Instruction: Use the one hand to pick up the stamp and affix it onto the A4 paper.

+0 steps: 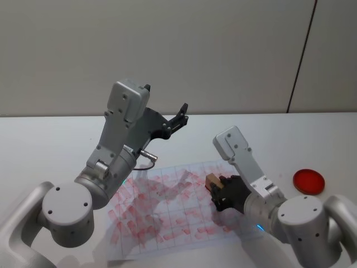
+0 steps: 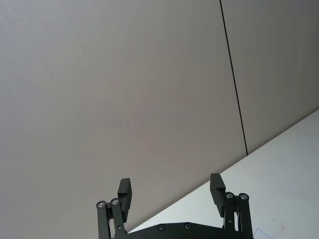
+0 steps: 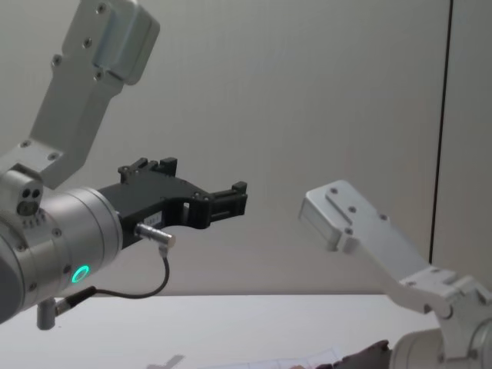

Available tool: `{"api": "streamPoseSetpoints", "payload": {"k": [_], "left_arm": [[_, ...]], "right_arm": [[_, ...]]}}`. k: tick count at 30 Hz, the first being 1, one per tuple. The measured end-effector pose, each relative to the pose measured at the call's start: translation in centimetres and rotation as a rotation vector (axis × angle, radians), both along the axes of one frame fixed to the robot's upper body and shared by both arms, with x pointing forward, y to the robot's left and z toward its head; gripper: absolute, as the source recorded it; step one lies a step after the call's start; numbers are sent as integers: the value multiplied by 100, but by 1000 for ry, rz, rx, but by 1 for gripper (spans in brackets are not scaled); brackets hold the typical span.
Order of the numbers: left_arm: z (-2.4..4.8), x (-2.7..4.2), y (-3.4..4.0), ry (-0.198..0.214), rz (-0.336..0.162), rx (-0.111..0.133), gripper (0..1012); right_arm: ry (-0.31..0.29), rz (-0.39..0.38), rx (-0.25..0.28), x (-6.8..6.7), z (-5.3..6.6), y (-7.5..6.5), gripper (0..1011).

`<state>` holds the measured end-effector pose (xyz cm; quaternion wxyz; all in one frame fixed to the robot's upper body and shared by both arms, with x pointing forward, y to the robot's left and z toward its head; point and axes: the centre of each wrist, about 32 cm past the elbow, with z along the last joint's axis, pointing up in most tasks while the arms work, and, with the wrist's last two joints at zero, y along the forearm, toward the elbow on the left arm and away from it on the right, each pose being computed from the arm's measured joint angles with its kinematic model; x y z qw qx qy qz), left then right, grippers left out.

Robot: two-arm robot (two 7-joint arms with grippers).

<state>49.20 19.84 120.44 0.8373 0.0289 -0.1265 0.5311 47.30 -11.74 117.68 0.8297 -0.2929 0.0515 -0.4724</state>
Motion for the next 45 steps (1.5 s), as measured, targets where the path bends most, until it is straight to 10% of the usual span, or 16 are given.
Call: {"api": "streamPoseSetpoints", "payload": {"k": [32,45], "left_arm": [[0,0,0,0,0,0,1001],[0,0,0,0,0,0,1001]], "right_arm": [[42,21,30,95,-116,38,221],[-17,-38,103,73,103,-97,221]]}}
